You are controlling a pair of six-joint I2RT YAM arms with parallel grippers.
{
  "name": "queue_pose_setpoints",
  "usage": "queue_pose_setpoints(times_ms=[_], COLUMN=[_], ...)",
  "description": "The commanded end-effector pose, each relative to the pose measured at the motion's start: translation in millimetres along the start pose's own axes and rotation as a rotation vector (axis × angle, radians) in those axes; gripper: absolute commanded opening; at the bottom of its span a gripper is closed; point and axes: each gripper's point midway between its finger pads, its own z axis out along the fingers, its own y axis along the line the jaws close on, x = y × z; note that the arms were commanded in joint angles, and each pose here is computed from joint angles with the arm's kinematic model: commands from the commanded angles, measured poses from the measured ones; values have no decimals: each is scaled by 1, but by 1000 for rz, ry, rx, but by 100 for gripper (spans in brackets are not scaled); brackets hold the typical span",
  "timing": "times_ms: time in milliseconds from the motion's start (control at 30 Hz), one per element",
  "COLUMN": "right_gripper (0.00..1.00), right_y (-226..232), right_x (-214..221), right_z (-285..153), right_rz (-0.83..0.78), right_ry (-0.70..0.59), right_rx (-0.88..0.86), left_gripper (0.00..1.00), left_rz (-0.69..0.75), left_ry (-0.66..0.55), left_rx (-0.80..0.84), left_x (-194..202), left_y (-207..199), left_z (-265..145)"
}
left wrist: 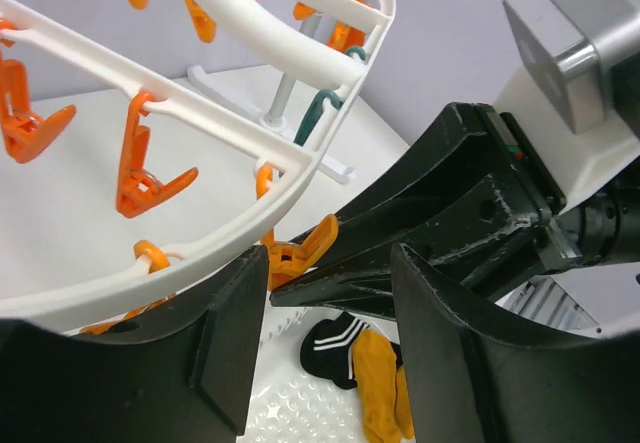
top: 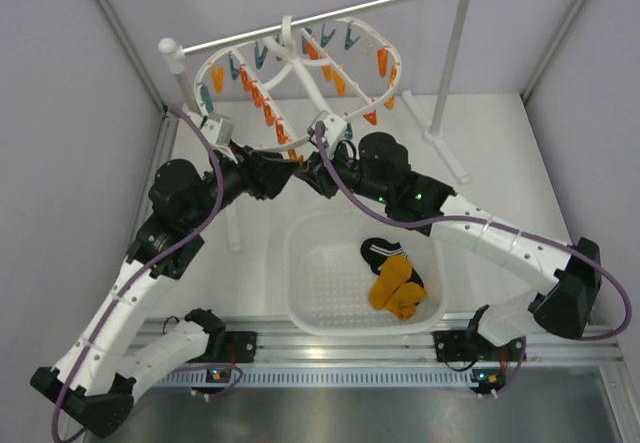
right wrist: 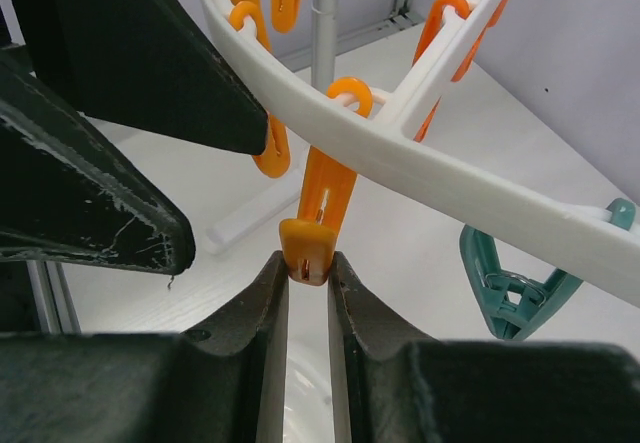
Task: Clip the socks to the hanger
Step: Open the clamp at the hanger.
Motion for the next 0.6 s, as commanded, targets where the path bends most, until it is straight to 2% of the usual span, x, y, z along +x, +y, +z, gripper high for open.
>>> queue_pose_setpoints(times_ms=[0,267,567], right_gripper=[0,0,0], right_y=[18,23,26], right_x=[-28,-32,-34], right_z=[-15,-16,-16], right_rz=[5,-9,-9], right_ry=[-69,-71,-74], right_rx=[-79,-111,-128], left_gripper=[57,56,61], left_rz=[-4,-2,-10], left_ry=[-56,-86,-111], left_rx=[-67,-89,-87], left_x=[-9,-16,-18], left_y=[11,17,19], left_z=[-1,11,25])
